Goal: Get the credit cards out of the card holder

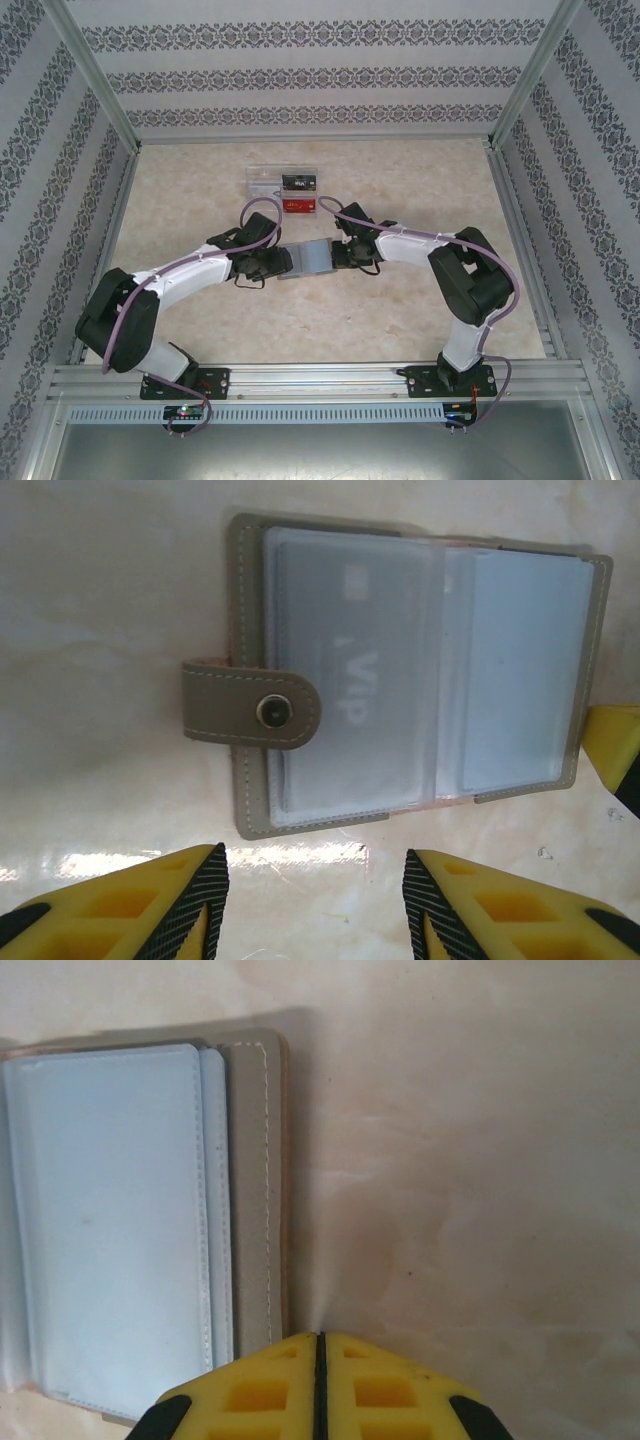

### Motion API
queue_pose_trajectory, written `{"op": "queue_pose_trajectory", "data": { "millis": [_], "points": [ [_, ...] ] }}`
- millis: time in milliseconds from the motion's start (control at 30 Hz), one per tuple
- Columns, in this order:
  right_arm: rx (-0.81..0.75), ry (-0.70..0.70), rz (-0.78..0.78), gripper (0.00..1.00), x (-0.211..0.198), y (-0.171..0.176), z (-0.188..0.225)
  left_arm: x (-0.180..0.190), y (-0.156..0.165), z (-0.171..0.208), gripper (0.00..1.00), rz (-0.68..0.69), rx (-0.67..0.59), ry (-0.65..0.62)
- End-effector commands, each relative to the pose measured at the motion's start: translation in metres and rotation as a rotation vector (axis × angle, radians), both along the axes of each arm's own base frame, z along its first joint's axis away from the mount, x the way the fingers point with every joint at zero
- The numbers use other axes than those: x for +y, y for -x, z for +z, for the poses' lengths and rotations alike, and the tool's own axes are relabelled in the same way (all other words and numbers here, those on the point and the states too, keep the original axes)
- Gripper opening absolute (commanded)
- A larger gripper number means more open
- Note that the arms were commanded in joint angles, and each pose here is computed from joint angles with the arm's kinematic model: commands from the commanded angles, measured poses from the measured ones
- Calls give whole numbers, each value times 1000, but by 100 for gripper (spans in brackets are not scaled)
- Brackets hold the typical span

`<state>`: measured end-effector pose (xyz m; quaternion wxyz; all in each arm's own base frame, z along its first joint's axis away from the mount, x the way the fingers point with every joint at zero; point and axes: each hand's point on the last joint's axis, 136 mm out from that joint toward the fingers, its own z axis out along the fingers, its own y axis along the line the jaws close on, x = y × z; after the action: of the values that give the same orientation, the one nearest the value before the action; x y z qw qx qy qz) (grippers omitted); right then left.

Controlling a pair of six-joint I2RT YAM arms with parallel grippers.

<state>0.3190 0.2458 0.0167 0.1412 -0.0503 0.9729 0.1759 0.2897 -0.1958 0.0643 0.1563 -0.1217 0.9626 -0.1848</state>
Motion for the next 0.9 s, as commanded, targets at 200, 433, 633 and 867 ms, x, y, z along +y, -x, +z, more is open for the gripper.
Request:
{"op": "queue_pose_trajectory", "data": {
  "millis": [200,433,633,867],
  "points": [
    [46,-28,3,0,11,0,-10,-21,-12,1,47,-50,-12,36],
    [51,-30,4,0,13,-1,-10,-22,-12,-11,46,-61,30,9],
    [54,-37,8,0,16,-2,-9,-23,-12,-18,45,-69,47,2],
    [53,-44,12,0,18,-2,-7,-23,-9,-31,45,-79,99,-15]
  ]
}}
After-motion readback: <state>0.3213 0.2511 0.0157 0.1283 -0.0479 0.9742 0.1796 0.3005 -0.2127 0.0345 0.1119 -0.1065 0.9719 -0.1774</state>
